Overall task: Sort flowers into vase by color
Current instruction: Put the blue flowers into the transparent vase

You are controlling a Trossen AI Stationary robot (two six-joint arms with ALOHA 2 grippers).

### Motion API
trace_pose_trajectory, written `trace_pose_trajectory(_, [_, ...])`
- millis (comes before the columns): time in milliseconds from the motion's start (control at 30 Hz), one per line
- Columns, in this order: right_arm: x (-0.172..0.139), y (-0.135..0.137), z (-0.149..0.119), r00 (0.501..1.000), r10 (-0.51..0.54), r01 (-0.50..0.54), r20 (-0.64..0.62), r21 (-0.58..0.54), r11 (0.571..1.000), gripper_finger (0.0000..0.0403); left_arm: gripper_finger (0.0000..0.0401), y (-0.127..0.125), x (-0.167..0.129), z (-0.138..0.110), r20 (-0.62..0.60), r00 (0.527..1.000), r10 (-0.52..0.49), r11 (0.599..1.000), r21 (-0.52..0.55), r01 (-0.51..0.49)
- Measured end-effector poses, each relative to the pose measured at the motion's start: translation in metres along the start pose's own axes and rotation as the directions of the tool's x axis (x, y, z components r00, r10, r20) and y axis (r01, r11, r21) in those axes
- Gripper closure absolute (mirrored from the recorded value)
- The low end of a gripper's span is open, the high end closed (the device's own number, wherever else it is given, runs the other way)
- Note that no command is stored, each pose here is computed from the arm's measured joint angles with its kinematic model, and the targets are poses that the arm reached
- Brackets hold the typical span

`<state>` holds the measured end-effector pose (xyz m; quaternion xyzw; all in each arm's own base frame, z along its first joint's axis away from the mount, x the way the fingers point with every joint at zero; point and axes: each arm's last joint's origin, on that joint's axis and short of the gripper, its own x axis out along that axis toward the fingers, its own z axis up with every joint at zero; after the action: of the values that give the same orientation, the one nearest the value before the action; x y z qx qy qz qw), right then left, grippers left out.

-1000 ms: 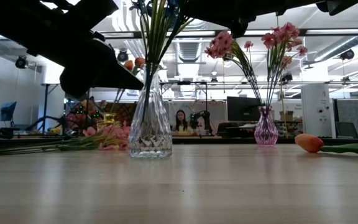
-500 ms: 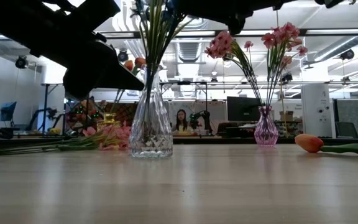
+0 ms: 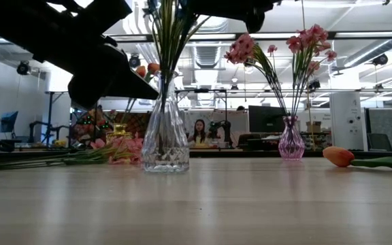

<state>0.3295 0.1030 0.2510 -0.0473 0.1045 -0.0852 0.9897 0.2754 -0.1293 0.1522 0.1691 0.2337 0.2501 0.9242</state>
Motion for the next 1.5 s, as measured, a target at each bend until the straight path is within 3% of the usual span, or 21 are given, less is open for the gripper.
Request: trace_pose_trajectory(1500, [0.0059,-0.0080,0.0037,0.996,0.017,-0.010,-0.084,0.077,0.997,0.0375,0.0400,0.0008,0.0019,0.0015,0.003,1.000,-0.008,1.000,-0.016,0.008])
